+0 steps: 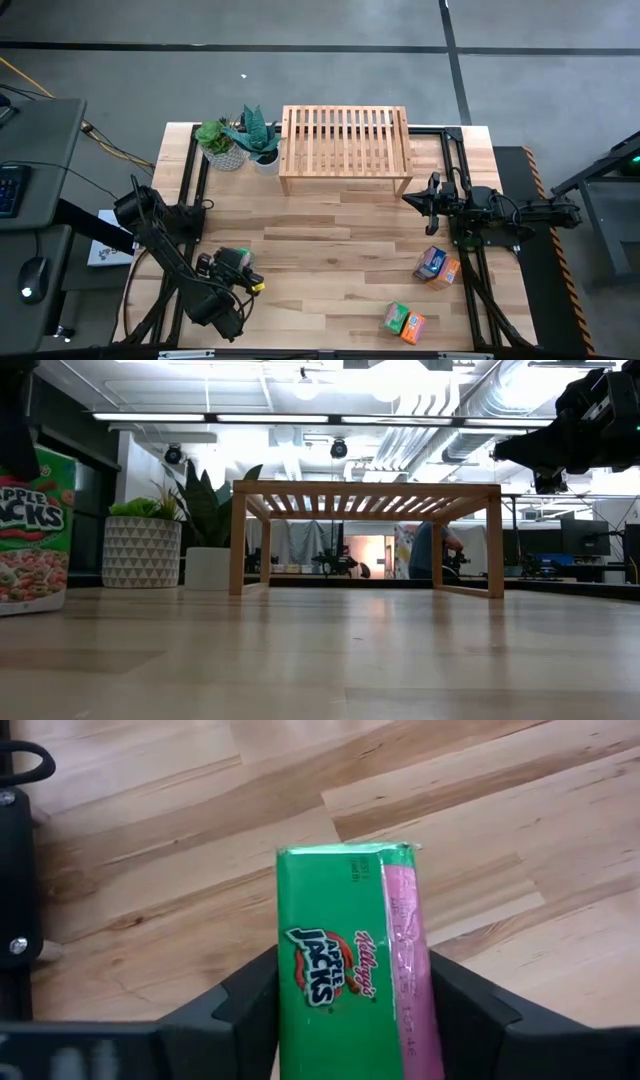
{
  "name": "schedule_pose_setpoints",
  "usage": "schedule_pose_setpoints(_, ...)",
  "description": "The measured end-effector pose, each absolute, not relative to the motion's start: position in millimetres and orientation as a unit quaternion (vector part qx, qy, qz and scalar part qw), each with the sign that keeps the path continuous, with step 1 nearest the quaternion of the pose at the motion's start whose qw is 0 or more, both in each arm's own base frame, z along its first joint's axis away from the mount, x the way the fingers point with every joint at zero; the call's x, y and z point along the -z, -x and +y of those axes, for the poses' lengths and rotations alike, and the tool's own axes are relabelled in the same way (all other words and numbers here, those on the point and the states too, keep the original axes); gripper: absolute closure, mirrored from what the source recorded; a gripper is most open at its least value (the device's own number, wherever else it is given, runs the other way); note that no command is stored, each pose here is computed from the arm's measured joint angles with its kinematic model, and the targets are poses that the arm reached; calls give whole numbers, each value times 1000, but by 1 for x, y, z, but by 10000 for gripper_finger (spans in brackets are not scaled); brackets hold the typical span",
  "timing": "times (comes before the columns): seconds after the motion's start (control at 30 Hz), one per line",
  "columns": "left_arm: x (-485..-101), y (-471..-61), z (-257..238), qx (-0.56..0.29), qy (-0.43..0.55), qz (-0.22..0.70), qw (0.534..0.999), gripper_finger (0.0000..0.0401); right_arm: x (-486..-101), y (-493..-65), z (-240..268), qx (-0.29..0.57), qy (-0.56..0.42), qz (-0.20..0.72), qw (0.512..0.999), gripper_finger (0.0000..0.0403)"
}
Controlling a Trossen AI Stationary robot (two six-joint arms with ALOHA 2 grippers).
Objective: Stack cereal on shelf
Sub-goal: Put the left green cereal box on the shelf
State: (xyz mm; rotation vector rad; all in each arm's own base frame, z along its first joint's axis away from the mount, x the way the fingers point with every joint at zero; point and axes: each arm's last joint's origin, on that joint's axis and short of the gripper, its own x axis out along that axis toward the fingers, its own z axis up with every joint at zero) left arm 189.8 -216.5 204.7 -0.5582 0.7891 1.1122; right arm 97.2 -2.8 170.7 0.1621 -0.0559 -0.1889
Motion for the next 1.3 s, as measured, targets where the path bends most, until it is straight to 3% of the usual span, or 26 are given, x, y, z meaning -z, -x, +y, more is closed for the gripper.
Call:
schedule_pose_setpoints(0.37,-239,-188,-197,-466,256,317,785,244,-171,-97,-3,94,-81,-28,992,402)
schedule_pose_setpoints(0.53,-285,-195,-171,-424,254,246,834,245,-171,-97,-3,94,-81,-28,992,402)
schedule_pose_setpoints(0.7,-341,-218,-139,-405,173,189,878,245,-171,-97,-3,94,-81,-28,992,402)
schedule_pose_setpoints(1.07,-425,-293,-7,-456,86,155,872,245,-171,-97,-3,94,-81,-28,992,402)
schedule_pose_setpoints(1.3,-427,-293,89,-505,138,146,840,245,-171,-97,-3,94,-81,-28,992,402)
